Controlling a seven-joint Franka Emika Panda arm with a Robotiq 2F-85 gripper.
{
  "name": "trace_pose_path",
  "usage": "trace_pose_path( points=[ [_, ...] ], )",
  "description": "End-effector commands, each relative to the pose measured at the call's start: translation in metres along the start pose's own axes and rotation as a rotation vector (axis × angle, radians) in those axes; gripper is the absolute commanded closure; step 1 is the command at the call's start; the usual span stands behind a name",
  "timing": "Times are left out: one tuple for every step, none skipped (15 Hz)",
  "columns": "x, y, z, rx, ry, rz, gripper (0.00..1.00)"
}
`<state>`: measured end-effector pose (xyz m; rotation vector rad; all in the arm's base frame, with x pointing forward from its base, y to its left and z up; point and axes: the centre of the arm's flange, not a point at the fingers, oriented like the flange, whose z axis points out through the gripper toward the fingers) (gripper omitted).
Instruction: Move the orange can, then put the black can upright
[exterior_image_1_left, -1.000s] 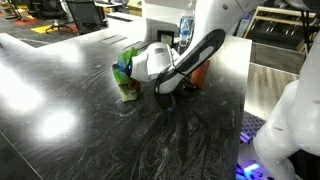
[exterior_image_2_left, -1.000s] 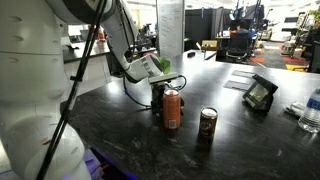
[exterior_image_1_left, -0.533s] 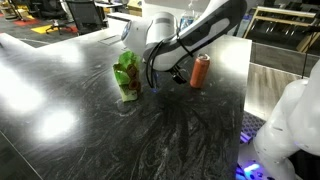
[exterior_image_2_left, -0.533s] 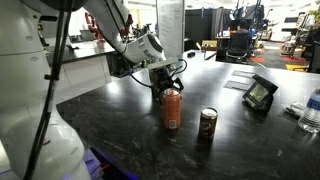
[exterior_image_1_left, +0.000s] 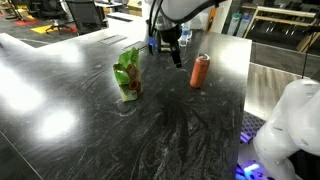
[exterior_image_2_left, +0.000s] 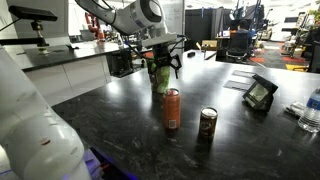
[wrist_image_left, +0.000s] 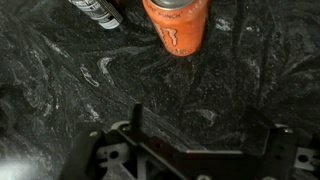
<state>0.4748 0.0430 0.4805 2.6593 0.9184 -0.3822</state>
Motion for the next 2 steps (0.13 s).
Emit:
trace_pose_path(
  points=[
    [-0.023,0.0054,-0.027,0.054,0.194,0.02,0.0],
    [-0.0273,0.0062,-0.035,0.066,0.251,0.028,0.0]
  ],
)
